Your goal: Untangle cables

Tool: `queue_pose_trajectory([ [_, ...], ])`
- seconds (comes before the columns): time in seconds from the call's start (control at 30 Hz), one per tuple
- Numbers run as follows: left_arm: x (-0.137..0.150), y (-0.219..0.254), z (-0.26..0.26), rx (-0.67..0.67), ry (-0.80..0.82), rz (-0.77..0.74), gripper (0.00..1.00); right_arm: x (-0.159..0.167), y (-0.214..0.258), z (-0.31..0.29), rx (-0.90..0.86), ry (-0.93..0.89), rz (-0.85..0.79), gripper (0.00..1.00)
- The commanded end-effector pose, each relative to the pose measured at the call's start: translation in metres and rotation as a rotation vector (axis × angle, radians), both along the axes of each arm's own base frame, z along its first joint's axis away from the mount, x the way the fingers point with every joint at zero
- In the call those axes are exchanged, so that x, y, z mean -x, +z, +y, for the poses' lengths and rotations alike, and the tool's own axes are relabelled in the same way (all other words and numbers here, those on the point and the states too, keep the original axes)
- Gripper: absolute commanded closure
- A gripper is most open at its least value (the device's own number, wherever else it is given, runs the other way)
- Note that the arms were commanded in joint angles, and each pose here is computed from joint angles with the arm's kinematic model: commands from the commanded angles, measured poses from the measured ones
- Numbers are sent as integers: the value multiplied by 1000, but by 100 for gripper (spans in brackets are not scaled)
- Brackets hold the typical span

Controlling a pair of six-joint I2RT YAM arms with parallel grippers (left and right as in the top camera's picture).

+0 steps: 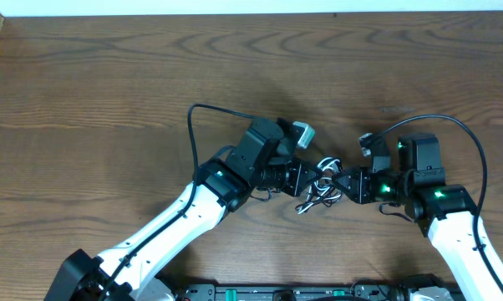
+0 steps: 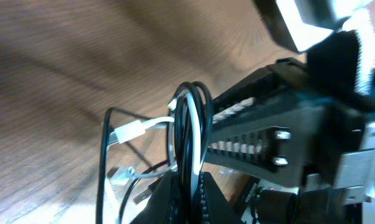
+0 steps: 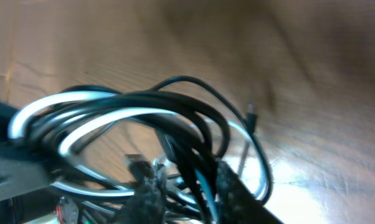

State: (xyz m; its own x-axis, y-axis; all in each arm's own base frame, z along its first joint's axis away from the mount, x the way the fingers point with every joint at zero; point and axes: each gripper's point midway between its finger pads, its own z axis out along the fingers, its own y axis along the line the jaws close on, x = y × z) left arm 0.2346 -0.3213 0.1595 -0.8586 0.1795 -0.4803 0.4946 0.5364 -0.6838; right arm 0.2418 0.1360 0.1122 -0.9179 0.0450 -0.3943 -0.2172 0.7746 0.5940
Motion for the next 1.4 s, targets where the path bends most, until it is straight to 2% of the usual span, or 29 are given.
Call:
queue_pose_trajectory([
  [0.0, 5, 17, -7, 50, -31, -7, 92, 1, -12, -13, 104, -34, 17, 88],
  [0.03, 5, 17, -6, 50, -29, -7, 93, 2, -18, -21, 154, -62, 37, 98],
  [0.1, 4, 17, -5, 47, -26, -5, 93, 7, -31, -41, 251, -149, 95, 99],
  [0.27, 1, 11, 1, 21, -21, -9, 93, 13, -43, -73, 403, -286, 158, 99],
  [0.43, -12, -17, 31, -130, 78, 8, 92, 32, -51, -133, 652, -593, 257, 99],
  [0.53, -19, -26, 49, -189, 126, 18, 93, 44, -50, -153, 727, -727, 296, 99],
  [0.57, -22, -25, 53, -190, 140, 20, 93, 44, -50, -153, 718, -742, 300, 98],
  [0.6, -24, -24, 55, -187, 150, 18, 93, 41, -50, -149, 691, -750, 299, 89],
  [0.7, -30, -13, 58, -162, 166, -10, 93, 25, -51, -118, 516, -677, 286, 60],
  [0.77, -29, -1, 53, -117, 148, -34, 93, 10, -44, -82, 364, -503, 231, 44],
  [0.9, -20, 24, 42, -21, 76, -70, 93, -4, -9, -11, 72, -90, 35, 35],
  [0.97, -16, 26, 42, -19, 51, -86, 92, -5, 2, 2, 3, -17, -12, 33],
  [1.03, -13, 20, 44, -42, 35, -87, 93, -7, 6, 5, -16, -5, -28, 29],
  [1.17, -7, 1, 56, -135, 33, -63, 92, -7, 6, 5, 2, 27, -55, 28],
  [1.37, -28, -32, 106, -421, 241, -87, 93, -13, -4, -11, 101, -31, -61, 19],
])
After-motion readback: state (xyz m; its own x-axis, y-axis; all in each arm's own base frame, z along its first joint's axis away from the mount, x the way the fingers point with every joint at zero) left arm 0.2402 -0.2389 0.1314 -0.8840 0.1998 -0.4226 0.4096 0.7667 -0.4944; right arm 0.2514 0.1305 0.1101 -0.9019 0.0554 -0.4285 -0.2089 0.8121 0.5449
